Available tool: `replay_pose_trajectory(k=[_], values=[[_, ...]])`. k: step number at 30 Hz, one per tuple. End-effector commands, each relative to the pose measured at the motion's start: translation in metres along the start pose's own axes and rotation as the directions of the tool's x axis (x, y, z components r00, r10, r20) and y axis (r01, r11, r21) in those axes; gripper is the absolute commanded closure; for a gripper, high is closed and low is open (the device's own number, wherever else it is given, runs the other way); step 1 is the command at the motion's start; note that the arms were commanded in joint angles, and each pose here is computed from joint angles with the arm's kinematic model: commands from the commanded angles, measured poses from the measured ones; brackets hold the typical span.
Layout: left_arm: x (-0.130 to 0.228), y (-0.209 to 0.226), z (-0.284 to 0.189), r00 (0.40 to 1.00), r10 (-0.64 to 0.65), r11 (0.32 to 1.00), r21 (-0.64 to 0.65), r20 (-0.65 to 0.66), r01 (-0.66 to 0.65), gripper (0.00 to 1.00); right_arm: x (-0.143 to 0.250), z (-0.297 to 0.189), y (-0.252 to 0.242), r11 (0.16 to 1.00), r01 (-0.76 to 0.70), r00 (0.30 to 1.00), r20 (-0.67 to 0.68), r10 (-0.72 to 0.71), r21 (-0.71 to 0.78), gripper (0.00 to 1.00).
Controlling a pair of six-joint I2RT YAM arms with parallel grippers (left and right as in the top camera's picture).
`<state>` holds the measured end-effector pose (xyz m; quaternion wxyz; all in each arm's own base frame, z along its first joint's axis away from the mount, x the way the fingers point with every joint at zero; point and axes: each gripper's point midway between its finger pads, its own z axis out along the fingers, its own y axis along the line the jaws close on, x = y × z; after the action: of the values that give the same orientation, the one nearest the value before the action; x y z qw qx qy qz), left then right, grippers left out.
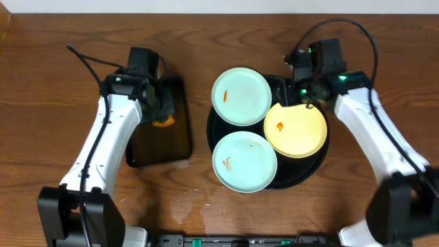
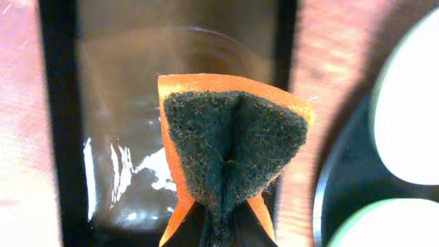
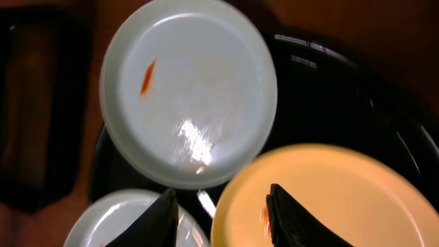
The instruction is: Clean dirty plates on tray and stack at the side
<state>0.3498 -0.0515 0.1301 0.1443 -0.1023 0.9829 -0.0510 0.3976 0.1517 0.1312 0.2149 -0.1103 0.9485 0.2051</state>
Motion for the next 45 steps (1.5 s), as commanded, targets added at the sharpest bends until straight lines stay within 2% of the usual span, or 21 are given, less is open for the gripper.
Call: replay_pose_trajectory(k=[1, 9, 13, 14, 21, 23, 27, 39, 41, 45], values=[[-0.019, -0.038, -0.021, 0.996, 0.051, 0.992, 0.108, 0.076, -0.059, 0.93, 0.001, 0.032, -0.005, 1.000, -0.003, 0.999, -0.032, 0.002, -0.022, 0.62], [-0.043, -0.111, -0.035, 0.957, 0.141, 0.957, 0.215, 0.252, -0.197, 0.93, -0.006, 0.098, -0.032, 1.000, 0.026, 0.999, -0.046, -0.026, -0.011, 0.57], [-0.051, -0.137, -0.030, 0.944, 0.140, 0.943, 0.251, 0.299, -0.220, 0.92, -0.001, 0.115, -0.033, 0.999, 0.022, 0.998, -0.059, -0.024, -0.042, 0.62], [-0.052, -0.142, -0.027, 0.942, 0.141, 0.940, 0.257, 0.305, -0.224, 0.92, 0.001, 0.118, -0.032, 0.999, 0.020, 0.998, -0.067, -0.023, -0.046, 0.64], [-0.050, -0.179, 0.001, 0.927, 0.186, 0.916, 0.285, 0.324, -0.283, 0.93, 0.012, 0.125, -0.036, 1.000, -0.022, 0.994, -0.105, 0.022, 0.006, 0.94], [-0.044, -0.191, 0.013, 0.926, 0.209, 0.908, 0.289, 0.315, -0.303, 0.93, 0.014, 0.125, -0.037, 0.999, -0.029, 0.993, -0.112, 0.030, 0.016, 0.99], [-0.027, -0.213, 0.040, 0.924, 0.254, 0.894, 0.296, 0.286, -0.337, 0.93, 0.020, 0.124, -0.041, 0.999, -0.034, 0.990, -0.134, 0.039, 0.041, 0.99], [0.017, -0.226, 0.108, 0.980, 0.181, 0.927, 0.319, 0.081, -0.198, 0.93, 0.028, 0.122, -0.043, 0.996, -0.067, 0.983, -0.165, 0.075, 0.055, 0.99], [0.016, -0.221, 0.115, 0.980, 0.181, 0.937, 0.287, 0.087, -0.199, 0.93, 0.029, 0.122, -0.043, 0.996, -0.067, 0.983, -0.167, 0.076, 0.055, 0.99], [0.000, -0.193, 0.122, 0.963, 0.224, 0.961, 0.129, 0.153, -0.244, 0.92, 0.032, 0.121, -0.043, 0.995, -0.083, 0.980, -0.178, 0.093, 0.060, 0.99]])
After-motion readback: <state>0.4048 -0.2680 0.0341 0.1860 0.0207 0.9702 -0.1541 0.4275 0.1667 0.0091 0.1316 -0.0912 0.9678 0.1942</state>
